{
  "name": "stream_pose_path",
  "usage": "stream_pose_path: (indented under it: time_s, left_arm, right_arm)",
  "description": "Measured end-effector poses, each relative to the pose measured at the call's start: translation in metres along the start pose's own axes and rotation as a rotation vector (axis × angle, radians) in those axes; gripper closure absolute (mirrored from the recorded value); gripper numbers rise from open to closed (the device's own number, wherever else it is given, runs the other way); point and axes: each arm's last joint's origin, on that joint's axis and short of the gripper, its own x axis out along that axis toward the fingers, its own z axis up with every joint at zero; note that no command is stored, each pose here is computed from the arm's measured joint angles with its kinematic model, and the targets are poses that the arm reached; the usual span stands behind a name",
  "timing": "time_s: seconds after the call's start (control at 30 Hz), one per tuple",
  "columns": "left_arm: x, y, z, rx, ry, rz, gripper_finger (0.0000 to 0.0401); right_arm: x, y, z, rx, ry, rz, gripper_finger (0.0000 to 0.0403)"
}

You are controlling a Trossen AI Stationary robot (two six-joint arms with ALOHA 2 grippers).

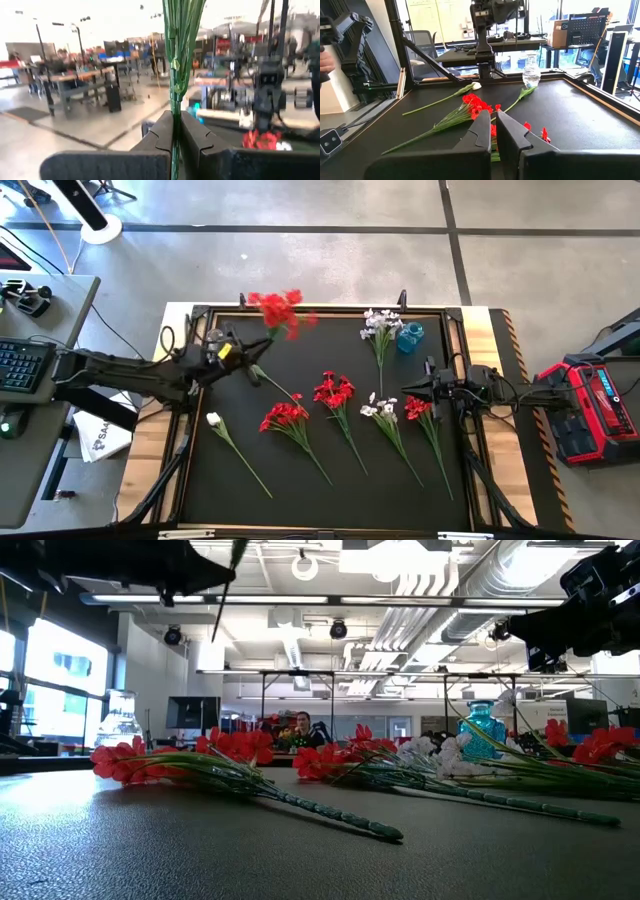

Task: Sort flowers into vase by color
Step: Put the top left red flowers into the transparent vase

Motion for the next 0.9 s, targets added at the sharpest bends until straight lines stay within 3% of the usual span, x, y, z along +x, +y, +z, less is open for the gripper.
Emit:
stream_pose_path:
  time_s: [0.07,0.27,0.37,0.67,0.9]
  left_arm:
    - [-0.004,0.006,0.004,0.007,-0.004,0.103,0.04]
    - [-0.017,0.024,0.008,0.108,0.129,0.703,0.0401]
    - [-0.021,0.028,0.006,0.143,0.209,0.908,0.0401]
    - [-0.024,0.035,-0.021,0.185,0.293,1.079,0.0401]
    - [-0.035,0.044,-0.043,0.148,0.268,1.173,0.0401]
  right_arm:
    - [0.0,0.0,0.0,0.0,0.0,0.0,0.0402]
    - [0.0,0.0,0.0,0.0,0.0,0.0,0.0402]
    - [0.0,0.0,0.0,0.0,0.0,0.0,0.0402]
    - [0.0,0.0,0.0,0.0,0.0,0.0,0.0402]
    - [0.0,0.0,0.0,0.0,0.0,0.0,0.0402]
